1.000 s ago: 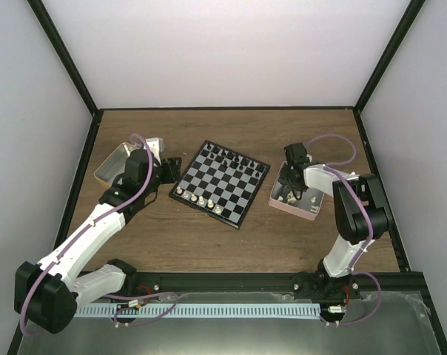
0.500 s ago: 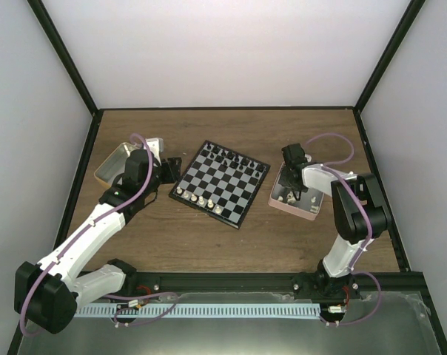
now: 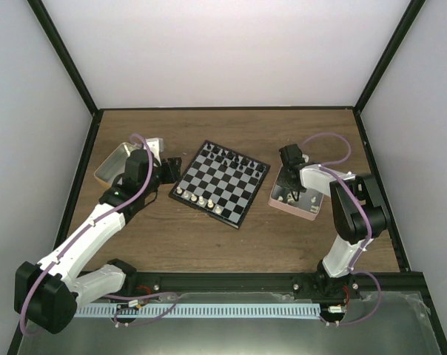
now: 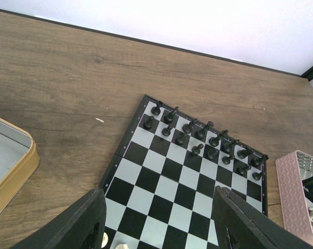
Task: Set up the chess pieces on the board
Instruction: Pick up the chess piece from the storage box, then place the chess piece on the chessboard.
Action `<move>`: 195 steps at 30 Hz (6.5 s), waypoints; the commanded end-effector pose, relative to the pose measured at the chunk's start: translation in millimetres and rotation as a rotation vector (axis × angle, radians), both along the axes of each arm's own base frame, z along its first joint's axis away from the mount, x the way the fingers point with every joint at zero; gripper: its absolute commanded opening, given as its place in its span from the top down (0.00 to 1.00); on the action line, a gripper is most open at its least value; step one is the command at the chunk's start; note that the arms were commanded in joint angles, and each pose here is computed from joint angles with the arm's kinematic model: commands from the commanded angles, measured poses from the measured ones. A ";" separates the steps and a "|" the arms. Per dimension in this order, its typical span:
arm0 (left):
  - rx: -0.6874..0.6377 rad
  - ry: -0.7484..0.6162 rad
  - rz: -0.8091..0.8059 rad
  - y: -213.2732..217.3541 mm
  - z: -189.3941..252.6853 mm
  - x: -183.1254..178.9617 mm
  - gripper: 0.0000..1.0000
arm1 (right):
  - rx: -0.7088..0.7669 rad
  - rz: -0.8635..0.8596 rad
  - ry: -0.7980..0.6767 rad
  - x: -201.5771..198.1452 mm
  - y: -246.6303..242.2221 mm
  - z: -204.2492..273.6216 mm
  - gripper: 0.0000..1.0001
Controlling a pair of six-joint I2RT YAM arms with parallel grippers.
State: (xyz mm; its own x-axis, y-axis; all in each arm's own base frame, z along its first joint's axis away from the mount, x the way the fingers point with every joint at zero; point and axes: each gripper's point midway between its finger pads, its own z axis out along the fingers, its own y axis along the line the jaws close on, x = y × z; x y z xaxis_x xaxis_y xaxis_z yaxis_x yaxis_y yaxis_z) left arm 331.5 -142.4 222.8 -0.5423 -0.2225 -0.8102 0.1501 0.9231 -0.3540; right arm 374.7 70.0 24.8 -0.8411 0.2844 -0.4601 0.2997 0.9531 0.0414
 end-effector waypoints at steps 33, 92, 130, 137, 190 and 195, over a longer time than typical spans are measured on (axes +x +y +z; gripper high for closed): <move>-0.454 -0.099 -0.560 -91.6 92.0 -51.2 0.20 | 0.899 1.027 -0.713 -99.2 162.8 260.1 0.88; -0.822 0.426 -0.612 -130.8 48.5 -55.0 0.96 | 0.634 1.549 -0.692 -109.8 271.0 273.6 0.84; 0.379 0.347 -0.083 -55.6 -92.7 5.3 0.95 | 0.413 -0.007 -0.535 -38.7 58.3 161.1 0.22; 0.344 0.448 -0.028 -24.0 -117.1 30.8 0.95 | 0.414 0.003 -0.511 -38.9 61.2 155.5 0.22; 0.267 0.502 -0.035 -11.9 -129.4 49.4 0.76 | 0.345 0.016 -0.518 -44.1 49.9 165.1 0.22; 0.239 0.382 -0.027 -7.7 -76.3 47.0 0.70 | 0.268 0.014 -0.422 -45.8 25.7 156.5 0.25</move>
State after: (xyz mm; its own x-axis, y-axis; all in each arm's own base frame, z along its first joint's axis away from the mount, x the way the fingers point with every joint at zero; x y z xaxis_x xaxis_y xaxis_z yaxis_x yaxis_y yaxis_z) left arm 370.3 -152.0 85.2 -0.8915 -0.0102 -0.4528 0.0585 0.9888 -0.1375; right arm 326.8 118.1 170.5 -0.5855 0.4593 -0.6680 0.1570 0.8727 0.4624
